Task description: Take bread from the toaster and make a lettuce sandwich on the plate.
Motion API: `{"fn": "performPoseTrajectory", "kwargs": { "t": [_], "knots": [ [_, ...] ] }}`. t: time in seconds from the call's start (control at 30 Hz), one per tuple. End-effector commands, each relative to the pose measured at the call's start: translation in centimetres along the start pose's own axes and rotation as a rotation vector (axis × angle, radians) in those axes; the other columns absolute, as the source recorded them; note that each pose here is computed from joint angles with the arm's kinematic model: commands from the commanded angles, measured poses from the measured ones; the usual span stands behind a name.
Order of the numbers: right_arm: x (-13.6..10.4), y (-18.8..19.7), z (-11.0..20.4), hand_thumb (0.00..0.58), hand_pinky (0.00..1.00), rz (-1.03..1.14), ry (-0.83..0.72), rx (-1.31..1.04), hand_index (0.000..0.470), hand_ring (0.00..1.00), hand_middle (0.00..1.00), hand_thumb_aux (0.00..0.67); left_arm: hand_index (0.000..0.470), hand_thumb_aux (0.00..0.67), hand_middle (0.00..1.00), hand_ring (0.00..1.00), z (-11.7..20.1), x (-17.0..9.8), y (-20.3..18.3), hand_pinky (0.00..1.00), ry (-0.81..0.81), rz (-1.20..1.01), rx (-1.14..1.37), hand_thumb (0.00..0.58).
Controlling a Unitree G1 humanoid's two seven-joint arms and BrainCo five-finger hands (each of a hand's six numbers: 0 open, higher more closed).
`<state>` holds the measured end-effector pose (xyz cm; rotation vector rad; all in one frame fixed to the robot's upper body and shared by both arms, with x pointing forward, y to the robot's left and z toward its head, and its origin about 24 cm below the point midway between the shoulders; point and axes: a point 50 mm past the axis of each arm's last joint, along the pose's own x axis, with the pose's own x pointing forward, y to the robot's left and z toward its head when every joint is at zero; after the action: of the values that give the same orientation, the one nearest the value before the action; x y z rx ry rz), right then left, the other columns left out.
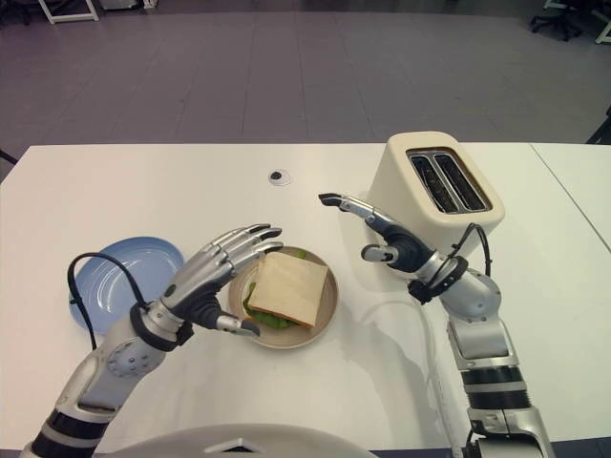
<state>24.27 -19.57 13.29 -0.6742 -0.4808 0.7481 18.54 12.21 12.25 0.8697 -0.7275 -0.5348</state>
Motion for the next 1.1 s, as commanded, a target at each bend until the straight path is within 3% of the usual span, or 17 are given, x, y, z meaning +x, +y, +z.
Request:
{"fn": "performPoseTrajectory", "kwargs": {
  "t": [0.03,0.07,0.13,0.23,0.33,0.5,0.63,0.87,1.1],
  "knots": [
    [-1.9,1.2,1.0,0.58,1.0,0.216,0.0,-0.038,0.47,1.0,1.0,0.67,0.262,0.373,1.0,1.0,0.6,-4.0,-0.5,1.0,0.058,-0.215,-0.163,0.466],
    [-2.4,1.9,1.6,0.58,1.0,0.284,-0.02,0.004,0.47,1.0,1.0,0.67,0.47,0.67,1.0,1.0,0.5,-5.3,-0.9,1.0,0.101,-0.298,-0.18,0.58],
    [-3.6,3.5,2.5,0.58,1.0,0.432,-0.022,0.091,0.47,1.0,1.0,0.67,0.47,0.67,1.0,1.0,0.0,-7.9,-2.1,1.0,0.218,-0.508,-0.184,0.58],
    [-6.4,6.8,1.3,0.58,1.0,0.702,0.154,0.109,0.47,1.0,1.0,0.67,0.47,0.67,1.0,1.0,-0.3,-10.2,-3.6,1.0,0.317,-0.746,-0.192,0.58],
    [-7.7,9.4,-0.6,0.58,1.0,0.857,0.285,0.042,0.47,1.0,1.0,0.67,0.47,0.67,1.0,1.0,-0.5,-9.9,-5.3,1.0,0.315,-0.813,-0.197,0.58],
    [-7.4,13.1,-1.3,0.58,1.0,0.934,0.294,-0.047,0.47,1.0,1.0,0.67,0.47,0.67,1.0,1.0,-2.7,-8.4,-7.9,1.0,0.318,-0.852,-0.07,0.58],
    [-6.2,15.5,-3.2,0.58,1.0,0.949,0.319,-0.209,0.47,1.0,1.0,0.67,0.47,0.67,1.0,1.0,-4.1,-6.5,-8.9,1.0,0.319,-0.837,0.02,0.58],
    [1.0,14.2,-8.2,0.58,1.0,0.636,0.397,-0.344,0.47,1.0,1.0,0.67,0.47,0.67,1.0,1.0,-8.2,-3.1,-8.3,1.0,0.361,-0.687,0.136,0.58],
    [2.3,14.2,-8.4,0.579,0.93,0.503,0.332,-0.294,0.455,0.93,0.93,0.649,0.47,0.67,1.0,1.0,-10.4,-2.6,-7.6,1.0,0.377,-0.588,0.176,0.58]
  ]
}}
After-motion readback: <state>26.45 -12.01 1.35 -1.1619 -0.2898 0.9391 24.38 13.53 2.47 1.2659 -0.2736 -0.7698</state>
